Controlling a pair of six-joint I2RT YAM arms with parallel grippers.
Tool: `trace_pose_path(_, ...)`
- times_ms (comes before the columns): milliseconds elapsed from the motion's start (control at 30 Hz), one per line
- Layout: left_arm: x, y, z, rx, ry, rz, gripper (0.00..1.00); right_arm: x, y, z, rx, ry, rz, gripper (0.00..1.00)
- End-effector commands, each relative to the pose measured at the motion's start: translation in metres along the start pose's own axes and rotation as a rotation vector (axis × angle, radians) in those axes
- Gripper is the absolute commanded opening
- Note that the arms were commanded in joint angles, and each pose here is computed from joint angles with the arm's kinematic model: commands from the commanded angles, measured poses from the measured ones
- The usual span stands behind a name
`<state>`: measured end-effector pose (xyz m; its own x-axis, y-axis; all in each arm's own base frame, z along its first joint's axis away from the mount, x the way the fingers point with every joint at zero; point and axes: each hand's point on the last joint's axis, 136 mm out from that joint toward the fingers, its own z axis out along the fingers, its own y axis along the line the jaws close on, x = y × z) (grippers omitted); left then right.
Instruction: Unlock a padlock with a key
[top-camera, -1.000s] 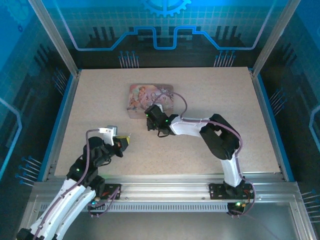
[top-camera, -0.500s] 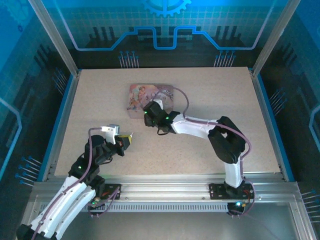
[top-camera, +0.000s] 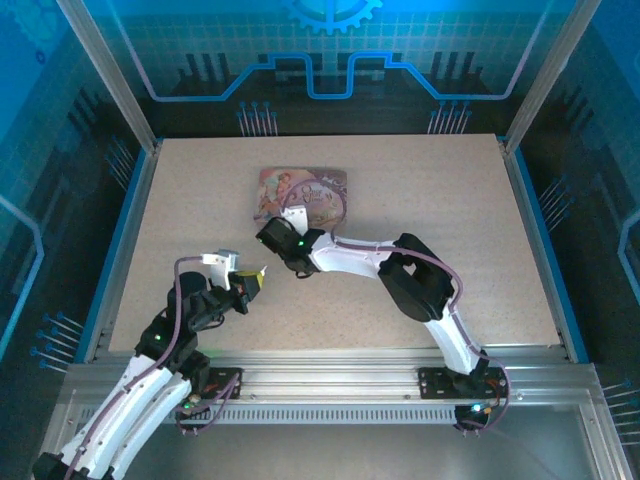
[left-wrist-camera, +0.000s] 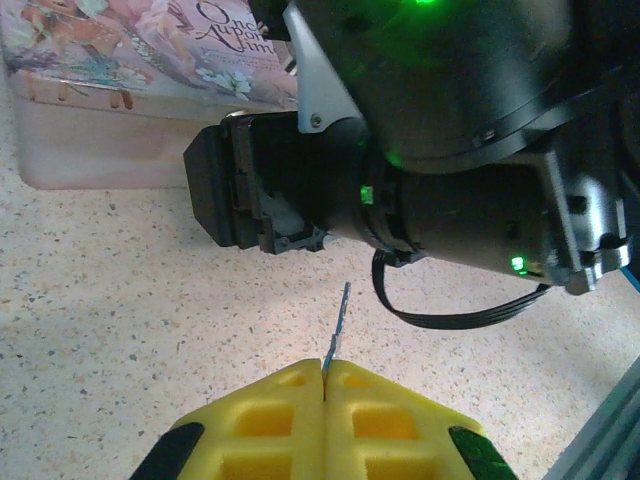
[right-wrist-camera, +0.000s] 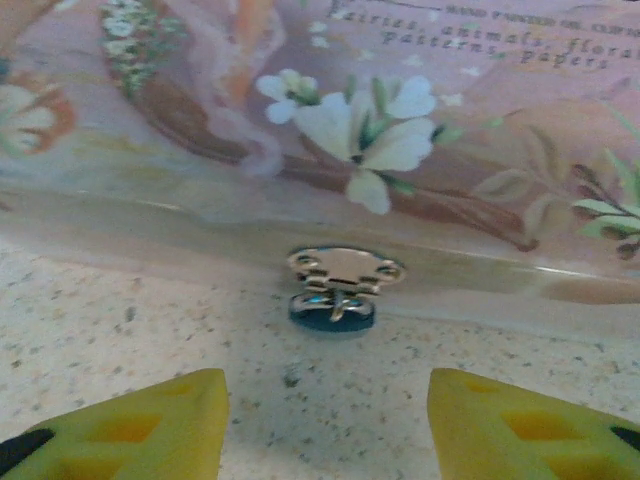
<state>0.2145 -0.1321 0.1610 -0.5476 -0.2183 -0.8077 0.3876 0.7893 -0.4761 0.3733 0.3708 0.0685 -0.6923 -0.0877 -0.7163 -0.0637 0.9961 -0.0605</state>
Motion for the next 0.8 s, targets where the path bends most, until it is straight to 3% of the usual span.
trace_pose_path(0,0.006,-0.007,0.0,0.045,0.015,-0.005,0.0,-0.005,-0.003,0.003,0.079,-0.056,0.027,0.54)
trace_pose_path(767,0.011,-0.008,0.001,0.062,0.023,-0.007,0.0,-0.007,0.008,0.035,0.071,-0.059,0.083,0.43)
